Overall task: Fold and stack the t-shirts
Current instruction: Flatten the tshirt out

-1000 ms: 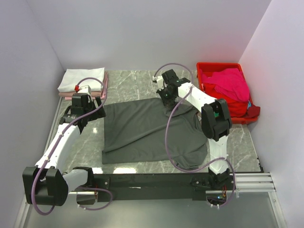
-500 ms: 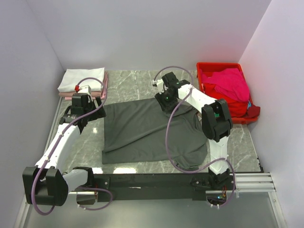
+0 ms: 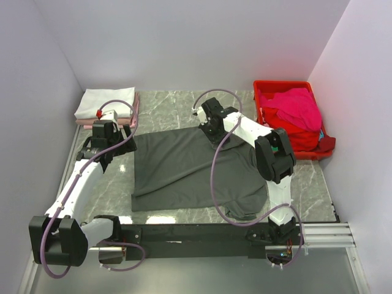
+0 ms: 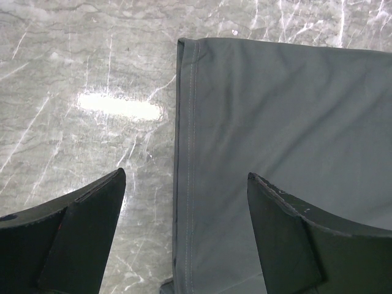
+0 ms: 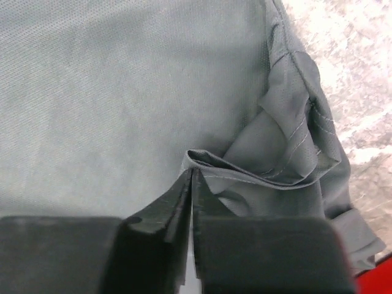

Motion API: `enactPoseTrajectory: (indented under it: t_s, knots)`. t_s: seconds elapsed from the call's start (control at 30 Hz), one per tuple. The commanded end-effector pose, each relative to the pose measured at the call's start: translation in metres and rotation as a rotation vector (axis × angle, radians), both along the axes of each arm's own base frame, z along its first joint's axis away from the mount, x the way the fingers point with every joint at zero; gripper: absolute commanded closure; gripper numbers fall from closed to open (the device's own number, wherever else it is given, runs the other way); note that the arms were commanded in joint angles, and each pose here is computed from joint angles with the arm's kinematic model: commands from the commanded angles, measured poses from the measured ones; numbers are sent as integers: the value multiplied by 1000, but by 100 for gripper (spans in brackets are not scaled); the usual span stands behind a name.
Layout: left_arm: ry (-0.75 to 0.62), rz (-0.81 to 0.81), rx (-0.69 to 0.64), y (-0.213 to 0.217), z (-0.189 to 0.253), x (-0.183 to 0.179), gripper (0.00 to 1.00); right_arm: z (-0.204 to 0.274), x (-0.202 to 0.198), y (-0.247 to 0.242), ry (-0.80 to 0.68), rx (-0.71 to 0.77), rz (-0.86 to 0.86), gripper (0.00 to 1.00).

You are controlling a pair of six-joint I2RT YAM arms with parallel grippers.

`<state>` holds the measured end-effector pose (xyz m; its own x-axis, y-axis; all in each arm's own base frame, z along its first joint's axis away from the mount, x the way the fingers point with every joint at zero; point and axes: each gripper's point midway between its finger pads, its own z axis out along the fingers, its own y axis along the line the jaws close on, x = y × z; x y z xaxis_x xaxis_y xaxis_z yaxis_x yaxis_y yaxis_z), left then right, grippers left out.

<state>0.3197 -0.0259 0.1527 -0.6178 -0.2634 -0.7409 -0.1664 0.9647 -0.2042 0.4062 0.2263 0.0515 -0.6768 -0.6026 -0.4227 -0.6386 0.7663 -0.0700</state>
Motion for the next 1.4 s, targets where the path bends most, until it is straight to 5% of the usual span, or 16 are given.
enactPoseTrajectory:
  t_s: [0.0, 0.27, 0.4, 0.57, 0.8, 0.97, 1.37]
  knots:
    - [-84, -11, -9, -2, 25, 8, 14, 27, 17, 3, -98, 18, -12, 94]
    - [-95, -11, -9, -2, 28, 8, 14, 68, 24, -2, -153, 66, -18, 98]
    - [-98, -12, -10, -2, 29, 8, 14, 54, 6, 7, -76, 72, 7, 56]
    - [-104, -13, -11, -2, 31, 7, 14, 31, 1, 4, -92, -8, -39, 45]
    - [-107, -15, -11, -2, 32, 7, 14, 12, 10, 2, -137, -106, -96, 47]
    - [-107, -14, -12, -2, 31, 7, 14, 11, 12, 3, -143, -112, -102, 61]
    - [-107, -14, -12, -2, 31, 6, 14, 1, 11, 6, -126, -123, -102, 61]
